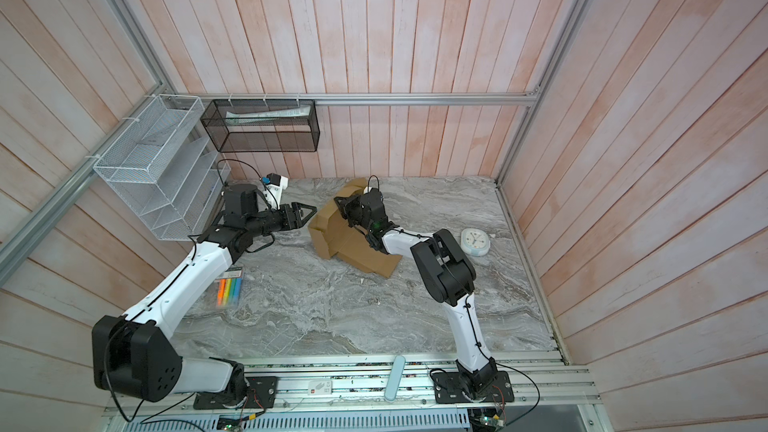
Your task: Fold the paper box
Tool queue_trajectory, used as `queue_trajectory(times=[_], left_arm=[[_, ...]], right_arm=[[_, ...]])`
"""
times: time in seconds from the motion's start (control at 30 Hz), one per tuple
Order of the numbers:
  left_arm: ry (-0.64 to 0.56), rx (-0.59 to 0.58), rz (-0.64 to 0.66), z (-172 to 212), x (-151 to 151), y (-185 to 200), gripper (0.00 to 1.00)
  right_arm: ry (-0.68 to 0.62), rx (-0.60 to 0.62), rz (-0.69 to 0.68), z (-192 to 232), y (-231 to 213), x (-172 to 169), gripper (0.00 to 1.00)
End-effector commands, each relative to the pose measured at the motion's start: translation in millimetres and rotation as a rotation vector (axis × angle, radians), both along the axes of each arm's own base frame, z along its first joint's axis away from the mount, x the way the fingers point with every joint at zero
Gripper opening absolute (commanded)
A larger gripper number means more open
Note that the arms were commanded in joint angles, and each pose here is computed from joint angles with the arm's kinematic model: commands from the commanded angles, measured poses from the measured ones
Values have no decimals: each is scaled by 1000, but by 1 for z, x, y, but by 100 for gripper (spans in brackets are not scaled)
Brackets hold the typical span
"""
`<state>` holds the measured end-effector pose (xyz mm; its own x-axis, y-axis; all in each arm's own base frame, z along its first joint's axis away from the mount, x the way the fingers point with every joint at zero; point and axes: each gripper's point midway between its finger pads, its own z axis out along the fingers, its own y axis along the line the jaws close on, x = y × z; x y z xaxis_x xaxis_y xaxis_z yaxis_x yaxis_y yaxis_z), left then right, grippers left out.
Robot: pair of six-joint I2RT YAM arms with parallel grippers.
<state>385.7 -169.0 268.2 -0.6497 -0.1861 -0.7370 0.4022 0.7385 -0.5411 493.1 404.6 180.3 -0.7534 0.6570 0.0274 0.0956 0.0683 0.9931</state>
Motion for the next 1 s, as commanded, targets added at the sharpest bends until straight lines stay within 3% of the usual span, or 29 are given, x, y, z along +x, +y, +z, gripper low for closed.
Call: queue_trajectory(times=[0.0, 0.2, 0.47, 0.97], left_arm=[[50, 82, 49, -29, -15, 13, 69], [8, 171, 119, -64, -43, 20, 67], [-32, 249, 218, -99, -54, 36, 57], [-173, 248, 157, -109, -3, 9, 52]], right_arm=[[-30, 31, 29, 11, 7, 0, 0], [-38, 9, 50, 14, 10, 1, 0], [-33, -5, 61, 11, 12, 0, 0], [-26, -17, 77, 6, 15, 0, 0]])
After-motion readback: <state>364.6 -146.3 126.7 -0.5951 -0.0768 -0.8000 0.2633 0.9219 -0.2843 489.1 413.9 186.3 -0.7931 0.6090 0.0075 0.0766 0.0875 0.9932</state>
